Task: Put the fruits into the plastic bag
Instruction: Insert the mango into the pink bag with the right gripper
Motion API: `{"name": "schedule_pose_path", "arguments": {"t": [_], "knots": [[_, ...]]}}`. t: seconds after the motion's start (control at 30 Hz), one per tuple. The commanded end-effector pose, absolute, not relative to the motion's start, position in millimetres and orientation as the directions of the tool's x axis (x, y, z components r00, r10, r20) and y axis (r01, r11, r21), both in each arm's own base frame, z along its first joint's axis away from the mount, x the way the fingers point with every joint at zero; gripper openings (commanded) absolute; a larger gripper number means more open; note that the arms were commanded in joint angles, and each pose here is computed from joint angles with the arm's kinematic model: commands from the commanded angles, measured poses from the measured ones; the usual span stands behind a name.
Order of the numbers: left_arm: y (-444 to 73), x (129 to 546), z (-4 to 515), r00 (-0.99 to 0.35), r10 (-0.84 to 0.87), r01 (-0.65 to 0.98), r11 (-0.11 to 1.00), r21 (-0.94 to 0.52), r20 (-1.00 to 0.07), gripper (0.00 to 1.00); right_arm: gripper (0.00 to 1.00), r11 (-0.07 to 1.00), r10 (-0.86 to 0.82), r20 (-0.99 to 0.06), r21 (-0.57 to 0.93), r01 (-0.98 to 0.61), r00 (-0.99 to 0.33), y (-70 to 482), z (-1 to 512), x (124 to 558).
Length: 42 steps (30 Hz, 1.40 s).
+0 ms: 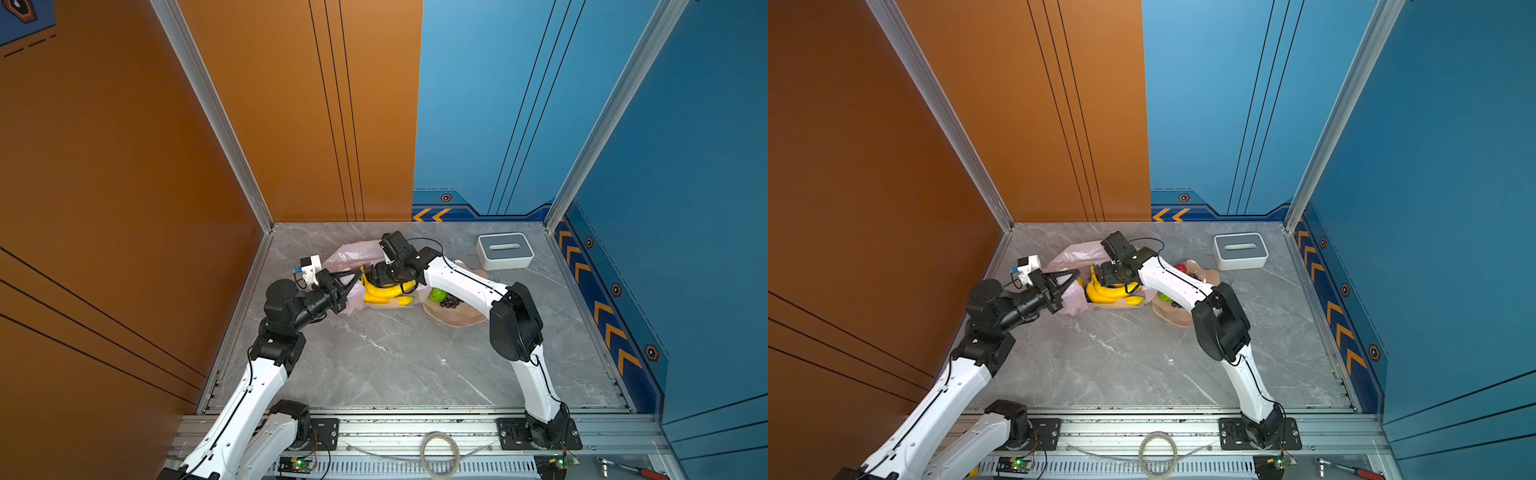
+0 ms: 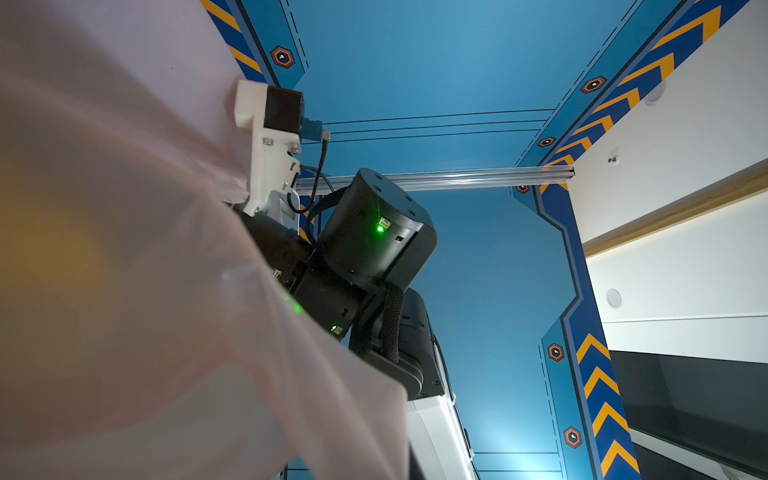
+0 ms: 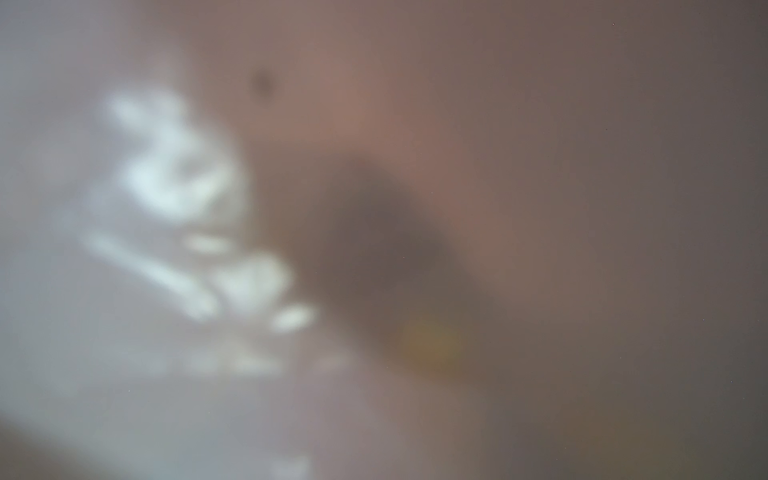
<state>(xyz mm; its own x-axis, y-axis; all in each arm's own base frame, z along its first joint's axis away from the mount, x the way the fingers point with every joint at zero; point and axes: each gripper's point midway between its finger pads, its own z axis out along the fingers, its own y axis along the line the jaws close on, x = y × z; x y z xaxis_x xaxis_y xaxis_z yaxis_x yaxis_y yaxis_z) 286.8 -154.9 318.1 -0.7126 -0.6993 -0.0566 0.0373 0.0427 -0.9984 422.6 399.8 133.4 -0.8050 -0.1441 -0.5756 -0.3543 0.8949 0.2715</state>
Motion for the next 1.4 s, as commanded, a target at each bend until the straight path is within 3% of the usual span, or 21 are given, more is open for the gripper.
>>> {"name": "schedule_pose_path", "arguments": {"t": [0.0,0.87,1.37], "knots": [[-157,281,329,-0.718,-0.692,0.071,0.033,-0.997,-0.074,0.0,0.78,0.913,-0.103,-0.642,0.243,-0.328,-0.76,402,140,443],[-155,278,320,-0.716,-0.695,0.058,0.032,-0.998,-0.064,0.0,0.82,0.938,-0.121,-0.619,0.185,-0.294,-0.776,406,82,454],[-154,277,319,-0.713,-0.699,0.056,0.031,-0.998,-0.062,0.0,0.96,0.931,-0.128,-0.631,0.19,-0.312,-0.765,410,96,450]]}}
